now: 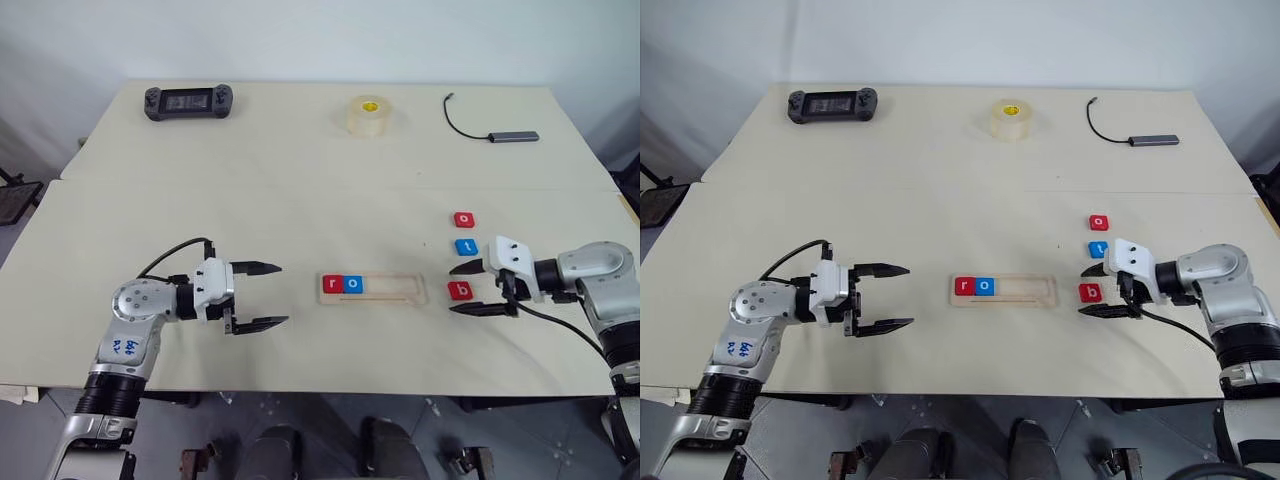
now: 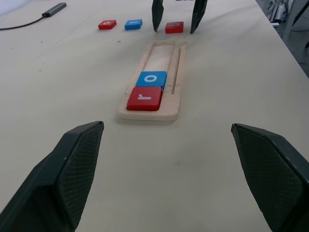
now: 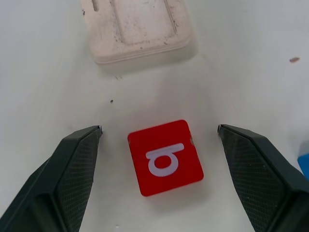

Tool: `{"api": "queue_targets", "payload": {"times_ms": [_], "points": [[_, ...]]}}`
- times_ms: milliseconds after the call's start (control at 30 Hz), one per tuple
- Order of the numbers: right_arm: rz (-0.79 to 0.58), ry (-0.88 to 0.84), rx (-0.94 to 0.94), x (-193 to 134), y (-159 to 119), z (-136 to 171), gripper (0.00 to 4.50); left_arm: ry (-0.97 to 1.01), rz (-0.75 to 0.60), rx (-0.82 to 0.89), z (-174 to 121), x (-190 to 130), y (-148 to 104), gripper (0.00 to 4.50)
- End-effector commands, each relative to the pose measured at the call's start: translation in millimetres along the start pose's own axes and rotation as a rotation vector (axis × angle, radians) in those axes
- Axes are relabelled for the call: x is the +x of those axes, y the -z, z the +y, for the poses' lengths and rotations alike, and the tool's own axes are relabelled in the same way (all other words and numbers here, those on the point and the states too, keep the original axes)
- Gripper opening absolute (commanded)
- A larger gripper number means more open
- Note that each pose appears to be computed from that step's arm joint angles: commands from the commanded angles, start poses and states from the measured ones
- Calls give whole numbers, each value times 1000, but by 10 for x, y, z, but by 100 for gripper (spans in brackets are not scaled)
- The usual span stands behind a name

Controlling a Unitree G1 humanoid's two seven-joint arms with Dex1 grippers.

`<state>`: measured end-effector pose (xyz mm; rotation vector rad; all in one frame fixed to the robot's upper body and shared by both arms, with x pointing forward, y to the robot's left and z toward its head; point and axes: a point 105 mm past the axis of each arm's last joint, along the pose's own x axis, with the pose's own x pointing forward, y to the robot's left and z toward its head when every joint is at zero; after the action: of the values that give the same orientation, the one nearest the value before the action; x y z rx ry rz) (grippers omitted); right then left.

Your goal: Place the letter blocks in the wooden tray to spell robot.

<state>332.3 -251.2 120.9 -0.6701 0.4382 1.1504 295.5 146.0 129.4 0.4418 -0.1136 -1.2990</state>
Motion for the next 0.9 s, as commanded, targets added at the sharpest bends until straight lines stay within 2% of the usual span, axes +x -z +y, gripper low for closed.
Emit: {"api": "queue_targets", "payload": {"times_ms": [33, 200, 300, 467, 533, 667, 900], "points": [[67, -3, 16, -80, 127, -7, 398, -12, -21, 40, 25, -29, -118, 450], [86, 2, 34, -109, 175, -28, 398, -20, -26, 38, 18, -21, -127, 450], [87, -8, 41, -104, 185, -17, 342, -25, -31, 33, 1, -8, -123, 450], [58, 6, 35, -79, 117, -49, 186, -26, -35, 29, -10, 5, -121, 450], [55, 15, 33, -78, 102, -67, 147, -28, -35, 28, -7, 7, -123, 450], [43, -1, 21, -90, -11, -88, 147, -36, -34, 26, -8, -10, -123, 450], [-39, -85, -30, 34, -613, -58, 147, -59, -24, 23, -1, -42, -114, 450]]}}
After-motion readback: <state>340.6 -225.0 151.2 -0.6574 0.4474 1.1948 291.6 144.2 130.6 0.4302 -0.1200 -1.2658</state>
